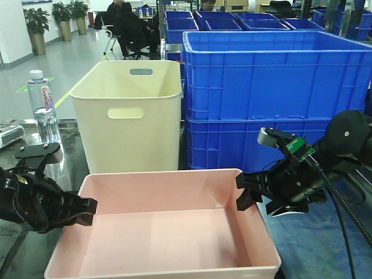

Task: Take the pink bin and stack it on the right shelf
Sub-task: 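Lower the pink bin onto the metal table with both grippers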

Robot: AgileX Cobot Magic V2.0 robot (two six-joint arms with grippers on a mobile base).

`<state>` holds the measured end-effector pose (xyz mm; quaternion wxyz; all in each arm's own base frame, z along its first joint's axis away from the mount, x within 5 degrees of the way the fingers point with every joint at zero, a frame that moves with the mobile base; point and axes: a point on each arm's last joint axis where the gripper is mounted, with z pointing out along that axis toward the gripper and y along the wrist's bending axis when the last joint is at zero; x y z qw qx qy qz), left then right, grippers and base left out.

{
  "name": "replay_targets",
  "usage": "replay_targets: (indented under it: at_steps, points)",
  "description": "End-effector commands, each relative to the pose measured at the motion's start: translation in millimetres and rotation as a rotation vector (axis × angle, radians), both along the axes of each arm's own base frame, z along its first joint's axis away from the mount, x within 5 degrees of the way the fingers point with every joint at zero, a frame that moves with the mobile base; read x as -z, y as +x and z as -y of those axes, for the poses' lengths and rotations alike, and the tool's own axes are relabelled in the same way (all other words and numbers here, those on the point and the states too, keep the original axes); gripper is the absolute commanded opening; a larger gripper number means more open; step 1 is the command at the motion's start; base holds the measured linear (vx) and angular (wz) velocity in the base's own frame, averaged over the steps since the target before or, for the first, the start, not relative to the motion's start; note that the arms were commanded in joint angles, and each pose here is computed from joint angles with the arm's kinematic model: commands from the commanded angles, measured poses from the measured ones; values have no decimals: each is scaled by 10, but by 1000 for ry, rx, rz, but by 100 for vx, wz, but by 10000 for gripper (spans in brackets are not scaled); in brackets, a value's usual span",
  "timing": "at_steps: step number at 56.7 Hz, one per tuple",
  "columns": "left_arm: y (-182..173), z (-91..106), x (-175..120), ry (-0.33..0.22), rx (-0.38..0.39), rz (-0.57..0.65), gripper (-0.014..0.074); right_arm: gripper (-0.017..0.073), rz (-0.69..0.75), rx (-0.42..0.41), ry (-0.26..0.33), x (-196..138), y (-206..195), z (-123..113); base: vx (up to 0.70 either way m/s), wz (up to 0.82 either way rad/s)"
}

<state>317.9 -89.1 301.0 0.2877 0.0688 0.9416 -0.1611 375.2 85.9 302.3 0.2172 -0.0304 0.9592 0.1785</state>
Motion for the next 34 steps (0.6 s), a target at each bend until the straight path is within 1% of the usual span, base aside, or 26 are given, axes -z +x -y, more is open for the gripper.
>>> replay_targets:
  at_steps: [1, 5, 9, 14, 18, 21, 23, 27, 31, 34]
  points:
    - [-6, -10, -280, -47, -29, 136, 524, 492, 126, 32, 54, -326, -30, 22, 0, 0]
    - [-20, -11, -302, -52, -30, 142, 529, 491, 143, 36, 66, -375, -47, 24, 0, 0]
    - [-60, -19, -363, -56, -30, 159, 522, 491, 189, 22, 58, -478, -94, 32, 0, 0]
    - [-162, -41, -529, -60, -22, 224, 498, 484, 277, -4, 44, -705, -226, 58, 0, 0]
    - [-302, -80, -755, -75, -29, 320, 456, 460, 343, -17, 36, -911, -375, 85, 0, 0]
    - [-429, -114, -936, -88, -35, 401, 412, 434, 405, -35, 25, -1076, -505, 108, 0, 0]
    - [-556, -145, -1090, -92, -32, 475, 367, 411, 454, -50, 13, -1185, -595, 123, 0, 0]
    - [-781, -210, -1281, -72, -21, 617, 274, 357, 551, -75, -21, -1381, -760, 161, 0, 0]
    - [-1010, -283, -1344, -37, -15, 739, 165, 288, 632, -67, -42, -1522, -912, 205, 0, 0]
    - [-1186, -337, -1327, -30, -28, 800, 76, 231, 662, -52, -41, -1521, -1024, 231, 0, 0]
